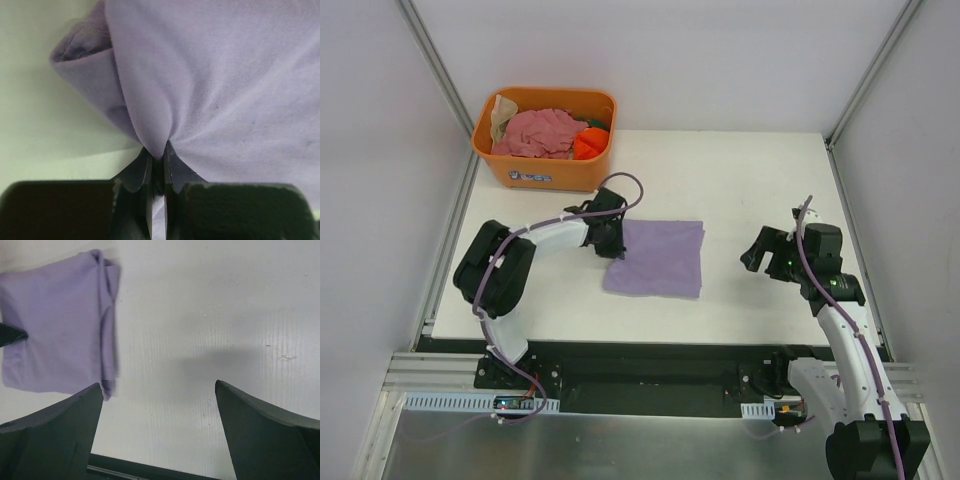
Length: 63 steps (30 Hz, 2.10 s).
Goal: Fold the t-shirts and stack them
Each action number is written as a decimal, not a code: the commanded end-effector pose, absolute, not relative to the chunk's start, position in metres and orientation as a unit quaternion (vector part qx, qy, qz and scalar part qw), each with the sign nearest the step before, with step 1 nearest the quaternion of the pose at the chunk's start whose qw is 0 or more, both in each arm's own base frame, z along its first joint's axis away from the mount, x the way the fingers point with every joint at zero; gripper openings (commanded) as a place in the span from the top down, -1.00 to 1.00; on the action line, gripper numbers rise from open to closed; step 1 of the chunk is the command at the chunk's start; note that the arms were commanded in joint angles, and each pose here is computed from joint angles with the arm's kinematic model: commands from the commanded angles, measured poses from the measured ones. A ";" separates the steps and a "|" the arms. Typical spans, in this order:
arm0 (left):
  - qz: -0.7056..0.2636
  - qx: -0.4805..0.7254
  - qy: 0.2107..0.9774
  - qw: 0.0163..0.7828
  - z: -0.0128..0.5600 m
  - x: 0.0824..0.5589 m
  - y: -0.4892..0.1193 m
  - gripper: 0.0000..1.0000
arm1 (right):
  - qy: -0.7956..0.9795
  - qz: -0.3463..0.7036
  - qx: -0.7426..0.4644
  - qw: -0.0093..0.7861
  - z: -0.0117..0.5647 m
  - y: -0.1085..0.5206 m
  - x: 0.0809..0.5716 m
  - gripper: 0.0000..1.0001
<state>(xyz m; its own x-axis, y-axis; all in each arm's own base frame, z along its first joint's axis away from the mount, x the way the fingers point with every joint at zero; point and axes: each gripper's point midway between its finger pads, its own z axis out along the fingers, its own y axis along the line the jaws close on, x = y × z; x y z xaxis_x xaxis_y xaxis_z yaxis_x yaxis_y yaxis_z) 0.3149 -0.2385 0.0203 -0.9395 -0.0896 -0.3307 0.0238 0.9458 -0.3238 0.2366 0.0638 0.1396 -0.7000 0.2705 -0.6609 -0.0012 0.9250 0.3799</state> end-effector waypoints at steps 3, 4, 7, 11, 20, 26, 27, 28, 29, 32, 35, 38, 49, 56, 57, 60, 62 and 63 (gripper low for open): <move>0.021 -0.057 0.974 0.218 0.029 0.297 -0.118 1.00 | 0.902 0.137 0.084 0.400 0.144 0.047 0.238 -0.93; 0.038 -0.068 0.972 0.221 0.030 0.296 -0.100 1.00 | 0.902 0.139 0.084 0.400 0.144 0.048 0.238 -0.93; 0.116 -0.076 0.963 0.232 0.038 0.299 -0.048 1.00 | 0.899 0.151 0.079 0.403 0.147 0.052 0.238 -0.93; 0.218 -0.097 0.937 0.253 0.058 0.307 0.019 1.00 | 0.897 0.144 0.086 0.409 0.147 0.049 0.241 -0.93; 0.288 -0.091 0.913 0.275 0.071 0.360 0.106 1.00 | 0.896 0.127 0.099 0.414 0.145 0.040 0.242 -0.93; 0.319 -0.116 0.902 0.267 0.078 0.380 0.146 1.00 | 0.904 0.113 0.107 0.398 0.139 0.034 0.242 -0.93; 0.327 -0.119 0.899 0.268 0.080 0.383 0.152 1.00 | 0.904 0.111 0.109 0.397 0.139 0.033 0.241 -0.93; 0.333 -0.119 0.896 0.268 0.083 0.385 0.156 1.00 | 0.905 0.110 0.109 0.395 0.137 0.033 0.241 -0.93; 0.337 -0.120 0.895 0.267 0.084 0.386 0.161 1.00 | 0.906 0.109 0.110 0.395 0.137 0.033 0.241 -0.93; 0.326 -0.125 0.898 0.268 0.082 0.392 0.165 1.00 | 0.907 0.103 0.112 0.393 0.135 0.030 0.241 -0.93; 0.335 -0.136 0.893 0.268 0.084 0.394 0.172 1.00 | 0.908 0.102 0.113 0.390 0.134 0.030 0.240 -0.93; 0.363 -0.158 0.874 0.281 0.104 0.398 0.182 0.11 | 0.908 0.098 0.115 0.391 0.134 0.029 0.240 -0.93; 0.022 -0.256 0.836 0.485 0.225 0.383 0.073 -0.98 | 0.892 0.057 0.161 0.419 0.146 0.009 0.238 -0.93; -0.296 -0.213 0.798 0.479 0.208 0.323 -0.063 -0.98 | 0.878 0.078 0.162 0.444 0.155 0.014 0.240 -0.93; -0.301 -0.206 0.801 0.475 0.201 0.314 -0.075 -0.98 | 0.875 0.079 0.162 0.449 0.155 0.014 0.240 -0.93; -0.316 -0.158 0.828 0.436 0.170 0.287 -0.119 -0.98 | 0.866 0.078 0.166 0.464 0.160 0.012 0.239 -0.93; -0.322 -0.147 0.842 0.408 0.149 0.270 -0.137 -0.98 | 0.860 0.073 0.170 0.476 0.163 0.009 0.237 -0.93; -0.320 -0.143 0.847 0.399 0.139 0.262 -0.143 -0.98 | 0.855 0.069 0.173 0.484 0.164 0.007 0.237 -0.93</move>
<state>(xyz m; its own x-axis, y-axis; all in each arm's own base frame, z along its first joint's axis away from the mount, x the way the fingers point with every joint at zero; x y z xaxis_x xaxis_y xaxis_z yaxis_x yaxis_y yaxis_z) 0.2860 -0.1094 0.1524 -0.5806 -0.4923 -0.6484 -0.0186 0.8043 -0.5940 0.2340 0.0145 0.1523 -0.5523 0.3425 -0.7600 0.2059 0.9395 0.2738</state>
